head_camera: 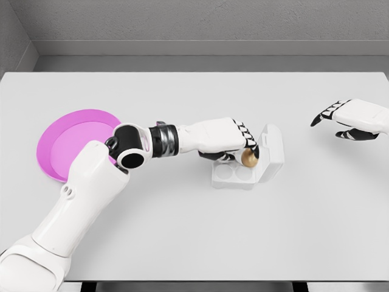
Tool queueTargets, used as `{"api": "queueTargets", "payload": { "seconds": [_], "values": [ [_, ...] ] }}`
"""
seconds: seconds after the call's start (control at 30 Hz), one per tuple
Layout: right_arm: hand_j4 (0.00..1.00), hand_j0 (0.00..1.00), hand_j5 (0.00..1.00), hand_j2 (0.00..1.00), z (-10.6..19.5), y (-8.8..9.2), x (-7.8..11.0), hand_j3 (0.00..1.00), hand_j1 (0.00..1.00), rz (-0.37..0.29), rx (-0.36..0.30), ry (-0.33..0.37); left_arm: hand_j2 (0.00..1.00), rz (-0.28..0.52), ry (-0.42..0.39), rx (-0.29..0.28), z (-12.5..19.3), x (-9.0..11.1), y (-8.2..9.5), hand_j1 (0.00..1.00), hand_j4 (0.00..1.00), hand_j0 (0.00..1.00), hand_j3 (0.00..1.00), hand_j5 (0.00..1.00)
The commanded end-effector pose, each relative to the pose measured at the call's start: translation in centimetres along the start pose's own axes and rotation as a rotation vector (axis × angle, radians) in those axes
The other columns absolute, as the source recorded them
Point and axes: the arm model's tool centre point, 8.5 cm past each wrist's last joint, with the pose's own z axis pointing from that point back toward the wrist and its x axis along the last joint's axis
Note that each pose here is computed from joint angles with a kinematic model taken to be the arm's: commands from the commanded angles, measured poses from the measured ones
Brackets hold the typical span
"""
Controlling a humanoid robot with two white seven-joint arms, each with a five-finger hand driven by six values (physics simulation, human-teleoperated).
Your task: Pack egg into the box and close the box lid
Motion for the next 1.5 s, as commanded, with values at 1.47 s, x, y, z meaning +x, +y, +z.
{"api": "queueTargets", "payload": {
  "seconds": [1.47],
  "values": [
    [0.69, 0.69, 0.69, 0.69, -2.2, 0.9, 4.8, 0.69, 0.69, 0.078, 0.035, -0.135, 1.0, 0.369, 0.495, 0.46, 34.5, -2.6, -6.1, 1.0, 1.0, 1.0, 1.0, 1.0]
  ]
}}
